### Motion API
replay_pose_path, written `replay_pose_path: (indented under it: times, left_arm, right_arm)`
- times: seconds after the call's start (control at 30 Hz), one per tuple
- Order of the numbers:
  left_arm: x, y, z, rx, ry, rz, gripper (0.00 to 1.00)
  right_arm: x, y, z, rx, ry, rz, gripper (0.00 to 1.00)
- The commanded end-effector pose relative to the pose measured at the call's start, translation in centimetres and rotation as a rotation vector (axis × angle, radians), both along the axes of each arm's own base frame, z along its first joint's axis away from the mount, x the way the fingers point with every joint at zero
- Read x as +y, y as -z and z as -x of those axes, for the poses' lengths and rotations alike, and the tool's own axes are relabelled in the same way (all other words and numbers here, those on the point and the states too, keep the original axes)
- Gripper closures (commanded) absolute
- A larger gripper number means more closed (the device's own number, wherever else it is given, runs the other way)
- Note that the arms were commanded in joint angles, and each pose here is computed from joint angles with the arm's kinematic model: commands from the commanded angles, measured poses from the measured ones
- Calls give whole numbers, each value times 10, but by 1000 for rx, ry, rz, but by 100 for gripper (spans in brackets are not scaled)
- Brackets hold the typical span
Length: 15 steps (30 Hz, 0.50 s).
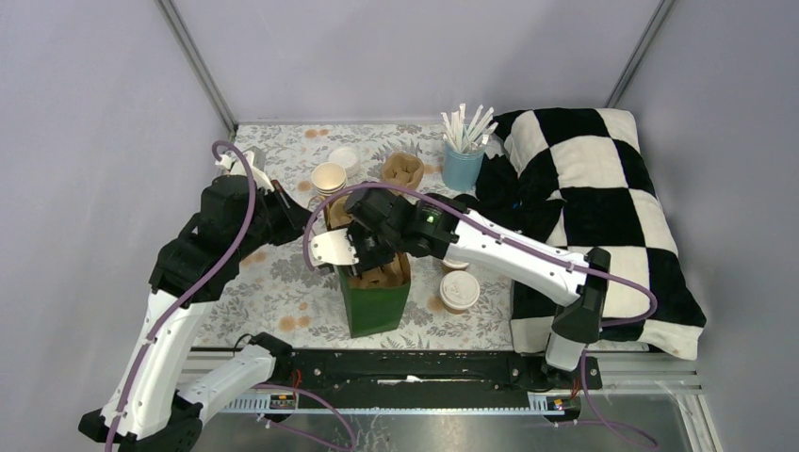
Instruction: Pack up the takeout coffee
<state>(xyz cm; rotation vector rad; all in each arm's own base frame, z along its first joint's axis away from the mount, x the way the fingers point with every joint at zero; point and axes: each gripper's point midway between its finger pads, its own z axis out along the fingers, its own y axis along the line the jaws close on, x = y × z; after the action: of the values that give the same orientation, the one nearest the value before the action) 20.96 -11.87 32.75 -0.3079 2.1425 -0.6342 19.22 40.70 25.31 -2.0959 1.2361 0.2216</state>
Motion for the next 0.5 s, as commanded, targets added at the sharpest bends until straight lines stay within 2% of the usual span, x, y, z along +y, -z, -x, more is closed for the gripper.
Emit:
replay_pose_path:
  times: [0.0,0.27,0.47]
  left_arm:
    - [-5,-20,-10,-98,35,3,100]
    - [-1,-20,-4,-119,50,-21,100]
    - [11,-13,4,-113,19,-52,100]
  right_arm:
    - [8,12,5,114,63,-14,53]
    - [13,28,-7,132,126,-28,51]
    - [8,33,-12,198,191,-12,48]
